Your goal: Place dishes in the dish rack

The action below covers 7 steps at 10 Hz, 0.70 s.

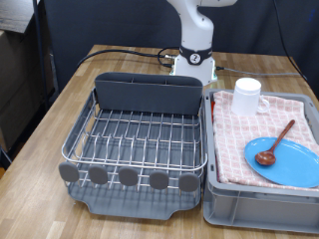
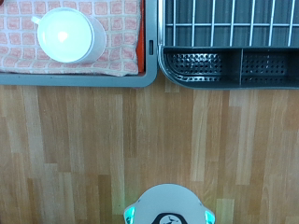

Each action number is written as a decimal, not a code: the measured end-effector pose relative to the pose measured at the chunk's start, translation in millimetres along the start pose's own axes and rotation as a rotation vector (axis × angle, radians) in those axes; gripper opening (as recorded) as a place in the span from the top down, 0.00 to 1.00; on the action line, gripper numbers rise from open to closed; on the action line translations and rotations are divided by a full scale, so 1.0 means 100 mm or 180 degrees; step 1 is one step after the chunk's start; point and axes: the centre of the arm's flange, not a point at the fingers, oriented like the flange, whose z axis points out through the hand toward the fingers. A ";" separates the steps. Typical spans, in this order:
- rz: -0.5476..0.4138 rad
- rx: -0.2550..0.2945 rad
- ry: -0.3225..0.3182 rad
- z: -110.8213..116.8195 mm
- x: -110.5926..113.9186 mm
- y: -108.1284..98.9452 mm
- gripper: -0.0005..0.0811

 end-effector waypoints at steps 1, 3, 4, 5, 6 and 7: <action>0.0096 -0.0028 -0.0052 0.06 -0.03 -0.10 0.01; 0.0282 0.0058 -0.0085 0.19 -0.09 -0.44 0.01; 0.0375 0.0108 -0.0063 0.25 -0.11 -0.60 0.01; 0.0457 0.0154 -0.0006 0.31 -0.14 -0.77 0.01; 0.0532 0.0168 0.0060 0.38 -0.19 -0.94 0.01; 0.0604 0.0127 0.0105 0.45 -0.25 -1.09 0.01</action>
